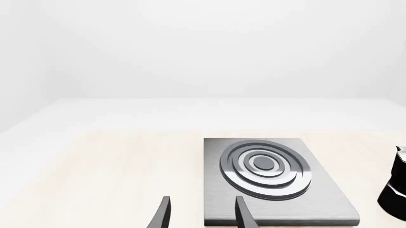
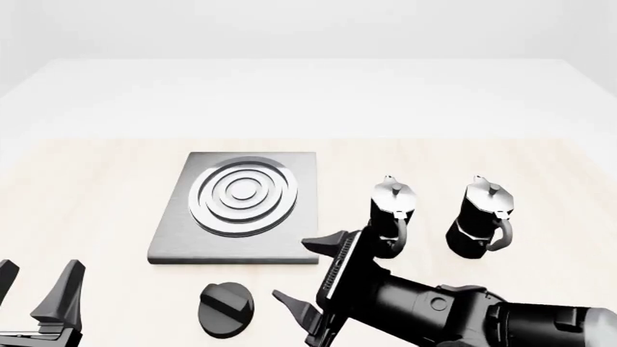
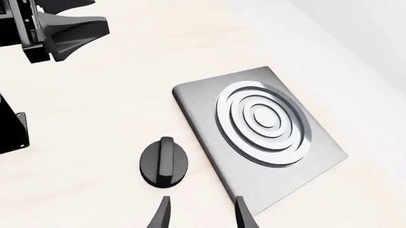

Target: Turn off the stove.

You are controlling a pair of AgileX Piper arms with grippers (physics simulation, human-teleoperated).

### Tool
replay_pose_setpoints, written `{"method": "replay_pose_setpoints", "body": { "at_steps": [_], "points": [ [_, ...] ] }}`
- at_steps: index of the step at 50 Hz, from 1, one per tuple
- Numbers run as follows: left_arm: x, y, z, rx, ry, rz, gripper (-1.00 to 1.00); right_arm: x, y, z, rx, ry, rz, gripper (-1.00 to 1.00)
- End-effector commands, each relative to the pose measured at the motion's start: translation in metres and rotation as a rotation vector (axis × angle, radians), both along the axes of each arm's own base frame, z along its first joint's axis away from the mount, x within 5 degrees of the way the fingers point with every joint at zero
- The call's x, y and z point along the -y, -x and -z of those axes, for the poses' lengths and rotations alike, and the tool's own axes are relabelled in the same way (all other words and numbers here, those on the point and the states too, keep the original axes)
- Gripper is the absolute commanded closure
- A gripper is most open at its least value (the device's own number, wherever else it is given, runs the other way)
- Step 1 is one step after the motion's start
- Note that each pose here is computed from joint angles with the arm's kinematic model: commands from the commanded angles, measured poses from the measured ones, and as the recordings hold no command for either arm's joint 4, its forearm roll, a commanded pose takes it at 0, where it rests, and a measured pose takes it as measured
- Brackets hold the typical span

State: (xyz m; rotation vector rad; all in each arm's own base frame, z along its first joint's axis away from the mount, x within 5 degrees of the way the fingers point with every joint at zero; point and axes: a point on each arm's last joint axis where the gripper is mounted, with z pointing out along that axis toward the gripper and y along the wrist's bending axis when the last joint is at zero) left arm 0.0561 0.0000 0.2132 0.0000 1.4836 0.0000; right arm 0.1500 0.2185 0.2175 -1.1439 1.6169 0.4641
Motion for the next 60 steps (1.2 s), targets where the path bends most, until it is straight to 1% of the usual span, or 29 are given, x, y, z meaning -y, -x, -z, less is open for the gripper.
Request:
{"method": "replay_pose_setpoints", "body": {
  "at_steps": [1, 10, 17, 19, 29, 50, 60],
  "points": [
    [0.0, 0.0, 0.0, 0.0, 0.0, 0.0, -1.0, -0.024, -0.003, 0.014, -0.03, 0.014, -0.032, -1.0],
    [0.0, 0.0, 0.0, 0.0, 0.0, 0.0, -1.0, -0.039, -0.008, 0.025, -0.05, 0.025, -0.039, -1.0],
    [0.0, 0.0, 0.0, 0.0, 0.0, 0.0, -1.0, -0.058, -0.012, 0.037, -0.08, 0.038, -0.05, -1.0],
    [0.0, 0.0, 0.0, 0.0, 0.0, 0.0, -1.0, -0.064, -0.012, 0.041, -0.1, 0.041, -0.053, -1.0],
    [0.0, 0.0, 0.0, 0.0, 0.0, 0.0, -1.0, -0.076, -0.016, 0.056, -0.125, 0.053, -0.052, -1.0],
    [0.0, 0.0, 0.0, 0.0, 0.0, 0.0, -1.0, -0.083, -0.026, 0.089, -0.162, 0.086, -0.029, -1.0],
    [0.0, 0.0, 0.0, 0.0, 0.0, 0.0, -1.0, -0.086, -0.023, 0.105, -0.184, 0.111, -0.035, -1.0]
  ]
}}
